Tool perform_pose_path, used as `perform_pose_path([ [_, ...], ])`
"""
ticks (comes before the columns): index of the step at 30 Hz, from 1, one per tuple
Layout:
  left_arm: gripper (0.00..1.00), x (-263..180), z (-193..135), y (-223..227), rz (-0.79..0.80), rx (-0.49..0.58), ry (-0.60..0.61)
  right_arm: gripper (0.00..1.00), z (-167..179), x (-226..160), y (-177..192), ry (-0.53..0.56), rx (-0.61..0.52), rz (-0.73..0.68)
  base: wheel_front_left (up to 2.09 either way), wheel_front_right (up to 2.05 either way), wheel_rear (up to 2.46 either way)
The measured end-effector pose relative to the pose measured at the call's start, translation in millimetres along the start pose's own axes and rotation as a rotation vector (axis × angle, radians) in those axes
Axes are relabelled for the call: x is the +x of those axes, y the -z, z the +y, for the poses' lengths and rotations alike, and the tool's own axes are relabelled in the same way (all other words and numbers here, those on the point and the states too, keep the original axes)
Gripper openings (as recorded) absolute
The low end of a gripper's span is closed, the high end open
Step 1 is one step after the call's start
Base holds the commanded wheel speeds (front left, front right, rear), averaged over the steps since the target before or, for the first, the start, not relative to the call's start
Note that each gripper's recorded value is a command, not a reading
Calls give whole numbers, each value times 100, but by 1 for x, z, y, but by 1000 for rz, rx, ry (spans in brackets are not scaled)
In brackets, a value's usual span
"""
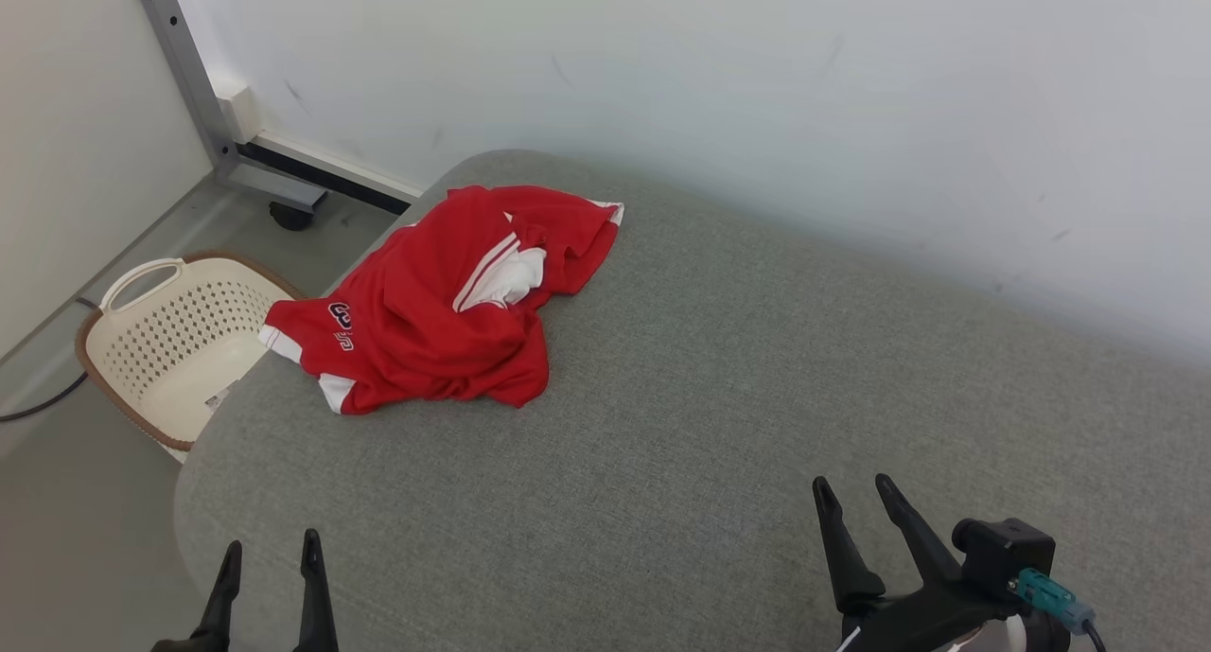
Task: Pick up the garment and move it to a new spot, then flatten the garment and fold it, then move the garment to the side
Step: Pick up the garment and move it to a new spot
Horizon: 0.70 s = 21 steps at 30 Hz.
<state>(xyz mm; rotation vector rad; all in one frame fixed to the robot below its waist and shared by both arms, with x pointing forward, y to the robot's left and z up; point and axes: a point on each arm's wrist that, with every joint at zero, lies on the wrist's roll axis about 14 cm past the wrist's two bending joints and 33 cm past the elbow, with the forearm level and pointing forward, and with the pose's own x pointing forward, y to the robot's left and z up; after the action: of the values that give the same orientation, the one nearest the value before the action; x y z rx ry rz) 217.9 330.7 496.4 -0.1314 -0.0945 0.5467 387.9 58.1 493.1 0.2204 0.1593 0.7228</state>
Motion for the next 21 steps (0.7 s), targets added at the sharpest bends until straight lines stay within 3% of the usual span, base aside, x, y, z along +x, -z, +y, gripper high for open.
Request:
perform_pose_path([
  [5, 100, 0, 7, -3, -8, -5, -33, 100, 2, 3, 1, -8, 1, 2, 0, 0, 0],
  [11, 100, 11, -9, 1, 14, -42, 11, 100, 1, 4, 4, -8, 7, 9, 0, 0, 0],
  [15, 100, 35, -32, 3, 73, -73, 91, 100, -2, 6, 6, -6, 13, 16, 0, 0, 0],
  [21, 100, 90, -47, -10, 132, -102, 118, 100, -10, 9, 12, 6, 17, 40, 0, 0, 0],
])
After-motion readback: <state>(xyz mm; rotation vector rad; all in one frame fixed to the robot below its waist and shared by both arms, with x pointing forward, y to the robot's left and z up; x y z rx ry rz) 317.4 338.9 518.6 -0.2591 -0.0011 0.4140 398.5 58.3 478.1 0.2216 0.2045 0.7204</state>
